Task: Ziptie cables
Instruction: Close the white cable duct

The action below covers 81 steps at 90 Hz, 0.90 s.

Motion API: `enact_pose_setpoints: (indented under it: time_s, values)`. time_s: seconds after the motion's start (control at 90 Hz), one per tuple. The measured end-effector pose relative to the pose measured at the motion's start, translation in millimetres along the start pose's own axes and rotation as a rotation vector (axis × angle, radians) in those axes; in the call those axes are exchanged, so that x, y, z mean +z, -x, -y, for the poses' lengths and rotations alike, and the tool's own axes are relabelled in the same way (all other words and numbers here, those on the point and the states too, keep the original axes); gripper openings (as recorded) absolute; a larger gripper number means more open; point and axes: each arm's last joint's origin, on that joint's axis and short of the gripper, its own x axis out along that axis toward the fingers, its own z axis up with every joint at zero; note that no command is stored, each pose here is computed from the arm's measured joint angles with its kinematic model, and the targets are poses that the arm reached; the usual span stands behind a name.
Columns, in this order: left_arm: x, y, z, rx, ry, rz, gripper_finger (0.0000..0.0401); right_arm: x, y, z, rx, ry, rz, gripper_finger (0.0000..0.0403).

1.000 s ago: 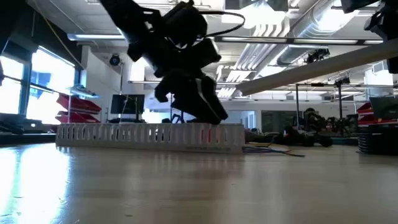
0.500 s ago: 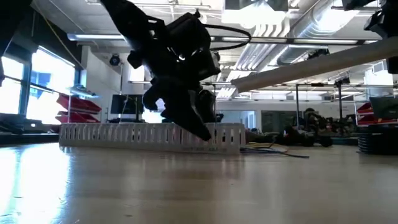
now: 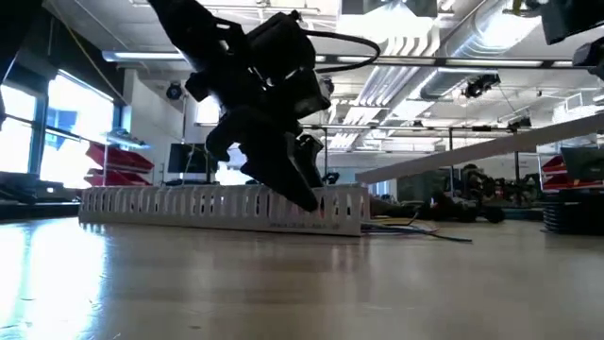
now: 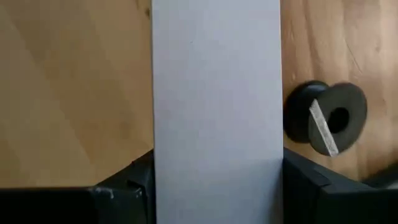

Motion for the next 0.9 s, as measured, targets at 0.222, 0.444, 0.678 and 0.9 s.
enact_pose_setpoints:
  time_s: [0.222,0.444,0.678,0.9]
  values:
    - [3.2,17.5,2.4,0.005,0.002,-0.011,0.0222,-22.0,-20.3,6.1,0.093,-0.082,0.034,0.0192]
    - [17.4,30.0,4.5,0.027,-0.061,0.077,0.0288,-24.9,-29.0,6.8,0.162,-0.1,0.084,0.0192]
    - [16.7,-0.2,12.6,0.019,-0.103,0.116,0.0309,-27.9,-35.2,3.4,0.196,-0.088,0.112,0.0192]
    - [11.8,-24.6,17.3,0.011,-0.075,0.141,0.031,-39.7,-36.6,-1.6,0.204,-0.095,0.161,0.0191]
